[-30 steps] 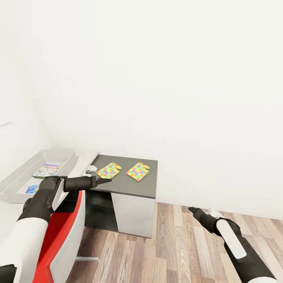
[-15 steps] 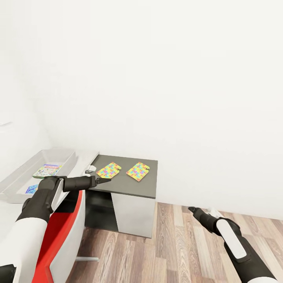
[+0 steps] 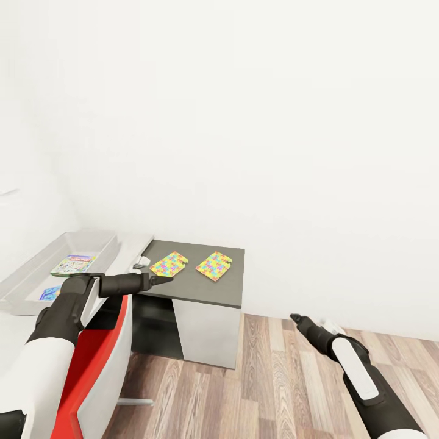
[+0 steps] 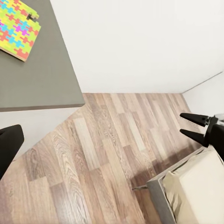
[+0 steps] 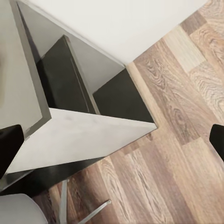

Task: Put all the toys in the child's room - the three board games (two on the bed and one on the table), the two jigsaw puzzles on the table, and the tennis ball on the table - inside the toy box on the table in the child's room.

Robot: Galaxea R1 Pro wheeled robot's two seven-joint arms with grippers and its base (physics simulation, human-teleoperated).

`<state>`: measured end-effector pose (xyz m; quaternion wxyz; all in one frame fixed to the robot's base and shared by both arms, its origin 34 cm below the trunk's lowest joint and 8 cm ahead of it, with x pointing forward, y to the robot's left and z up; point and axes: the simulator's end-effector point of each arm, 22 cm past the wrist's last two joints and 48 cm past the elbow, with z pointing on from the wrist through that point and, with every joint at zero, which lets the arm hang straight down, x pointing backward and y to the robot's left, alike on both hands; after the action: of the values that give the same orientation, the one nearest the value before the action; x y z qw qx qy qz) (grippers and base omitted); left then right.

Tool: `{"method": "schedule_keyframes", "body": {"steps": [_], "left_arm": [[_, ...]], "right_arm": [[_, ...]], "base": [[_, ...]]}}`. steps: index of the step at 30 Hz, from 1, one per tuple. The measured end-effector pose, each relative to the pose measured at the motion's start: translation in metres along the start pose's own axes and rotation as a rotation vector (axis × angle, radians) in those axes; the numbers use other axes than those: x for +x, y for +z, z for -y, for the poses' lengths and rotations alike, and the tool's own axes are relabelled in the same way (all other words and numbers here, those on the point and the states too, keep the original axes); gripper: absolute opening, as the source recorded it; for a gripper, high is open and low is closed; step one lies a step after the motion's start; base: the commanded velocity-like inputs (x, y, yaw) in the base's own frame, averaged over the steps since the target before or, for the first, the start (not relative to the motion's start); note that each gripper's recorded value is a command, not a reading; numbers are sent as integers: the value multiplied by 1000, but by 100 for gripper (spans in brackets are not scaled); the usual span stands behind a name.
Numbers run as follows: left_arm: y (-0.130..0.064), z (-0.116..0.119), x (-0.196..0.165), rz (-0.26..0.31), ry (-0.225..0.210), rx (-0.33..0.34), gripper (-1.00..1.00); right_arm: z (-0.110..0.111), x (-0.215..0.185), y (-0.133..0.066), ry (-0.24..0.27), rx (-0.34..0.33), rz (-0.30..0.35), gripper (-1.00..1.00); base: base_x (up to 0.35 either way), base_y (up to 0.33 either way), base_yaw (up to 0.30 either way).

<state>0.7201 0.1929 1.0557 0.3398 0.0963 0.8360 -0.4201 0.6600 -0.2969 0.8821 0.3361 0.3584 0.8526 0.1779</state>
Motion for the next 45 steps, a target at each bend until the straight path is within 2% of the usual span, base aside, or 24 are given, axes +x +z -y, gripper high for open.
{"method": "schedule_keyframes", "body": {"steps": [8, 13, 19, 45], "left_arm": [[0, 1, 0, 0, -1, 7, 100], [0, 2, 0, 1, -3, 11, 100], [-1, 2, -1, 3, -1, 11, 100], [1, 4, -1, 4, 5, 13, 100]], "right_arm": [[-2, -1, 0, 13, -8, 5, 100], [-8, 4, 0, 70, -38, -16, 100], [-12, 7, 1, 95, -53, -28, 100], [-11, 7, 1, 102, -54, -29, 100]], "base": [[0, 0, -35], [0, 0, -7], [0, 0, -1], [0, 0, 0]]}}
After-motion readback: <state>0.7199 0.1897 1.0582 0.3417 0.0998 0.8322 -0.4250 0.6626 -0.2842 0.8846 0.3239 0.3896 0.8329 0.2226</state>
